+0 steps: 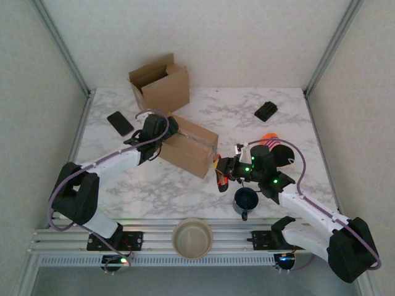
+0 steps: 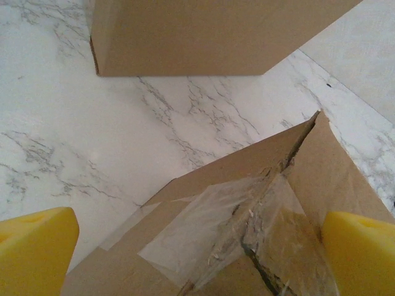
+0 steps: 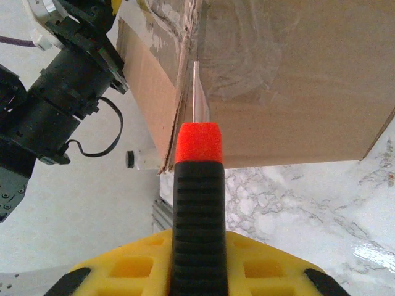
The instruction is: Unpack the express box
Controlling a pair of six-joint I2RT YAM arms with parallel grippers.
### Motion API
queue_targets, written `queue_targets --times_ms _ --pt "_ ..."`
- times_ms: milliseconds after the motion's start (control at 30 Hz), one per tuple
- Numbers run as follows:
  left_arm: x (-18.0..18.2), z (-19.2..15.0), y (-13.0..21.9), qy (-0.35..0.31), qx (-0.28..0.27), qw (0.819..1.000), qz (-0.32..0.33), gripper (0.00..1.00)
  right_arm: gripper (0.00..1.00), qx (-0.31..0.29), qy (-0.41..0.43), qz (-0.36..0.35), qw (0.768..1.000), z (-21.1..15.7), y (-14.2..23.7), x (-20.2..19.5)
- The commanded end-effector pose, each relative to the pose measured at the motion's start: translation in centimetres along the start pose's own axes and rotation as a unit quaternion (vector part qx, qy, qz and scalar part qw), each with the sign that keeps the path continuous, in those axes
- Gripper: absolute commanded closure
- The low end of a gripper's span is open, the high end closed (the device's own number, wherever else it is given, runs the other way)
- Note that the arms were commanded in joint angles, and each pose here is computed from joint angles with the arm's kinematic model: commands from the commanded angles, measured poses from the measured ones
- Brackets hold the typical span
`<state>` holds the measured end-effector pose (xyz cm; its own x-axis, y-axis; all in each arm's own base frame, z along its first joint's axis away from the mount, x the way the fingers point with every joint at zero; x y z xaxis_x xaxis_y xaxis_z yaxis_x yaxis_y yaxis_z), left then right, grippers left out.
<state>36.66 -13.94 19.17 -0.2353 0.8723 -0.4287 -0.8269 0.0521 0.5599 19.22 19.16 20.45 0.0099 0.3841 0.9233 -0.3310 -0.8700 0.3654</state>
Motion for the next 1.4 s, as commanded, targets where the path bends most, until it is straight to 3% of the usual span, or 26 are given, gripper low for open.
queue_targets --times_ms 0,1267,1367 --pt "1.9 -2.6 -0.9 -0.015 0.046 0.998 0.049 0.00 1.00 0.050 0.011 0.042 0.998 -1.7 -0.2 1.1" --pt "2.0 -3.1 -1.5 -0.013 0.051 0.997 0.050 0.00 1.00 0.097 0.006 0.081 0.992 -5.9 -0.3 2.6" --pt "2.0 -3.1 -1.5 -0.013 0.052 0.997 0.049 0.00 1.00 0.098 -0.003 0.064 0.993 -6.5 -0.7 1.2"
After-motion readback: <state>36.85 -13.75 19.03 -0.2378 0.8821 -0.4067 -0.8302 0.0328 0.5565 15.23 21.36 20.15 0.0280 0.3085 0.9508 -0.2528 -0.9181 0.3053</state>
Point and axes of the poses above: each hand's point on the last joint's axis, 136 mm out from that joint toward the fingers, its own y axis back along the fingers, its own x axis along the line the jaws close on, z = x × y, the point moved 7 cm from there along y, back along the fingers, and after that the axes turned 5 degrees about -y, right-handed, at the moved point
